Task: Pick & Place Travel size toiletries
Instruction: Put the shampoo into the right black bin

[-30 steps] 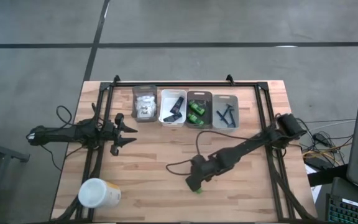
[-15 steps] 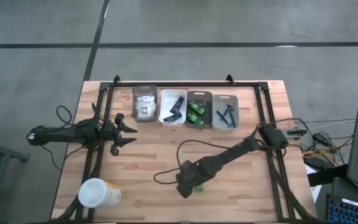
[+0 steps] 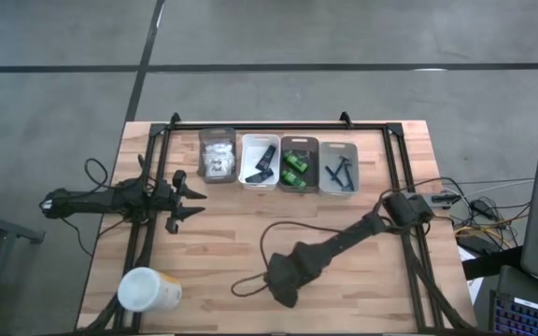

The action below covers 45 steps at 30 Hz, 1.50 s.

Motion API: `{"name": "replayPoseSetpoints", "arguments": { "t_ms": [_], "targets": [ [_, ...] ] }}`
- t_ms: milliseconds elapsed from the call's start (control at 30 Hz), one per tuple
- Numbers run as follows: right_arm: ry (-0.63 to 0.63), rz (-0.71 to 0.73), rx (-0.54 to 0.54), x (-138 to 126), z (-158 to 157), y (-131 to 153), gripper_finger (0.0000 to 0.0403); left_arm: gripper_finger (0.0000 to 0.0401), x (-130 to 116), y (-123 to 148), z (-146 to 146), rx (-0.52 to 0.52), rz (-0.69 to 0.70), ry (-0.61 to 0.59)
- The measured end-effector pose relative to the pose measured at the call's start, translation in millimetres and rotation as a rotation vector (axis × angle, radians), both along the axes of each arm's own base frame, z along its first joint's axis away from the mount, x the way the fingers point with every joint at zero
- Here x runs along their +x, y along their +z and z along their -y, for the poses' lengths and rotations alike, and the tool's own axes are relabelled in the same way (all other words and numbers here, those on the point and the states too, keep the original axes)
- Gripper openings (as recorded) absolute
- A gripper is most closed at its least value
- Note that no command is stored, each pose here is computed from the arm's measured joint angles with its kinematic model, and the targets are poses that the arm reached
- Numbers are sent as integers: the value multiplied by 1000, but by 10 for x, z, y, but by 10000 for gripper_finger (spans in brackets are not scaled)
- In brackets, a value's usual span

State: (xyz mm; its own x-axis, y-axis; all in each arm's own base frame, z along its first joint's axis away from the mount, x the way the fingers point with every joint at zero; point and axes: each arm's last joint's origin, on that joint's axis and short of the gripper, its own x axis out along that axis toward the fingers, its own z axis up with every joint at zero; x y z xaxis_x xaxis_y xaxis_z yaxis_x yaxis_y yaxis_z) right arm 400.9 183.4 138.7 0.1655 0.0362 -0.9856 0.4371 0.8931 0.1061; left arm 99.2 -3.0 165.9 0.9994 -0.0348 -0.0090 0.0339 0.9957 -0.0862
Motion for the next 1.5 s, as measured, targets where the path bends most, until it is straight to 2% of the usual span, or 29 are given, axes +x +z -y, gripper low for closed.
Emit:
{"name": "replayPoseSetpoints", "arguments": {
  "t_ms": [200,333,867,967,1133,1333,1500],
  "targets": [
    [230,-2,-58,-57,-50,-35,321,172,0,-1,0,0,-1,1],
    [325,-7,-74,-66,-50,-41,302,172,0,-1,0,0,-1,1],
    [319,-53,-94,-114,-13,-18,154,172,0,-1,0,0,-2,1],
    [254,-63,-127,-147,30,42,137,172,0,-1,0,0,-2,0],
    [88,-31,-196,-190,132,247,135,172,0,-1,0,0,-2,0],
    [-200,84,-236,-204,431,660,131,172,0,-1,0,0,-1,0],
    [-495,221,-207,-237,901,1119,130,172,0,-2,0,0,-2,1]
  ]
}}
